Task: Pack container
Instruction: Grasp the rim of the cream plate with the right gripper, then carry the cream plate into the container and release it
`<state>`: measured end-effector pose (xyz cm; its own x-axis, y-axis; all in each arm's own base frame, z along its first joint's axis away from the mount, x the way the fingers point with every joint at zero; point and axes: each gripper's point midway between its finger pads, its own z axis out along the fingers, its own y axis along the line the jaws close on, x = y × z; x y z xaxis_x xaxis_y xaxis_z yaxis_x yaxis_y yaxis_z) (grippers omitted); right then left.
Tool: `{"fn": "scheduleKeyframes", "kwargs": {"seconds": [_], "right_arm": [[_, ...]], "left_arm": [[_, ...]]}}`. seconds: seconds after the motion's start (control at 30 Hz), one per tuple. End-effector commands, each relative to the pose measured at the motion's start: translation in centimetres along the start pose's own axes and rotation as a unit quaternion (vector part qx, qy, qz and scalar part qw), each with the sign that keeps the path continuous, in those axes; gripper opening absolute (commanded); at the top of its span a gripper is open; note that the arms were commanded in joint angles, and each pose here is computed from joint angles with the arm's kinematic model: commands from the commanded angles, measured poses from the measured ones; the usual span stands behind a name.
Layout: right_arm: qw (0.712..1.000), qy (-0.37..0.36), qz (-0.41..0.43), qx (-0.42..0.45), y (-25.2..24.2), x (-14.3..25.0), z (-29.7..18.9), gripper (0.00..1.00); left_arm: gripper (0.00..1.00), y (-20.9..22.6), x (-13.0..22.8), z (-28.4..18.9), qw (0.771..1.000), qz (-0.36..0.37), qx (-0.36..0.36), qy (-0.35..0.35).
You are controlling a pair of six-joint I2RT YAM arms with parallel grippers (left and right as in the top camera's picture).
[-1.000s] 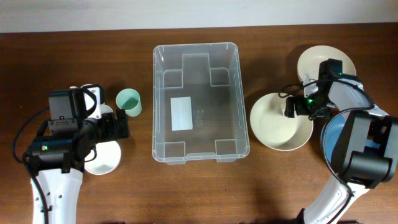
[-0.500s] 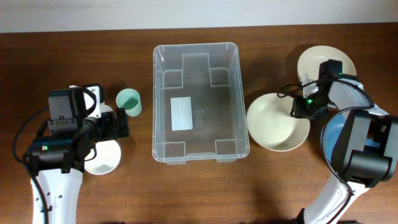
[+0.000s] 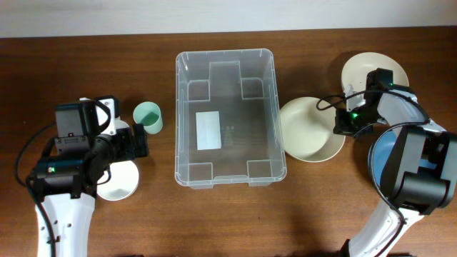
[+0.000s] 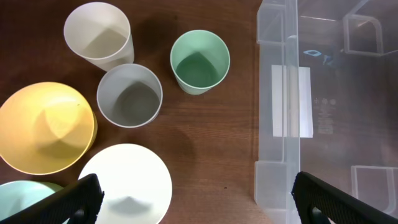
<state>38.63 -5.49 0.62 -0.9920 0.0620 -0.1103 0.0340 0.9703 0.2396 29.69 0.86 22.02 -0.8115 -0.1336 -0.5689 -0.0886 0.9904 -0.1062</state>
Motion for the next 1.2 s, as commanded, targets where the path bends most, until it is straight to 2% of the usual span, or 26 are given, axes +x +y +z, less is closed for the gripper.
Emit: {"fn": "scheduleKeyframes", "kwargs": {"seconds": [0.0,0.13,0.47,0.57,0.67,0.83,1.0,1.17], "right_arm": [[1.0,0.0,0.022,-0.018,0.3,-0.2,0.8,0.04],[0.996,-0.043,0.015,-0.08,2.8,-2.2,-1.5,0.04],[0.984,-0.163,0.015,-0.065,4.3,-6.7,-10.6,0.04],[0.98,-0.195,0.03,-0.04,4.0,-7.5,-13.1,0.04],[0.968,-0.239,0.065,0.027,2.5,-8.2,-16.9,0.04],[0.945,-0.319,0.049,0.055,3.6,-8.7,-23.7,0.04],[0.932,-0.361,-0.025,0.003,10.4,-8.5,-27.2,0.04],[0.927,-0.351,-0.123,-0.041,20.0,-8.0,-25.5,0.04]], "left_arm": [[0.99,-0.2,-0.8,-0.6,1.0,-0.005,0.006,-0.011],[0.99,-0.2,-0.8,-0.6,1.0,-0.005,0.006,-0.011],[0.99,-0.2,-0.8,-0.6,1.0,-0.005,0.006,-0.011],[0.99,-0.2,-0.8,-0.6,1.0,-0.005,0.006,-0.011],[0.99,-0.2,-0.8,-0.6,1.0,-0.005,0.006,-0.011],[0.99,-0.2,-0.8,-0.6,1.0,-0.004,0.006,-0.012],[0.99,-0.2,-0.8,-0.6,1.0,-0.004,0.006,-0.012],[0.99,-0.2,-0.8,-0.6,1.0,-0.004,0.006,-0.012]]}}
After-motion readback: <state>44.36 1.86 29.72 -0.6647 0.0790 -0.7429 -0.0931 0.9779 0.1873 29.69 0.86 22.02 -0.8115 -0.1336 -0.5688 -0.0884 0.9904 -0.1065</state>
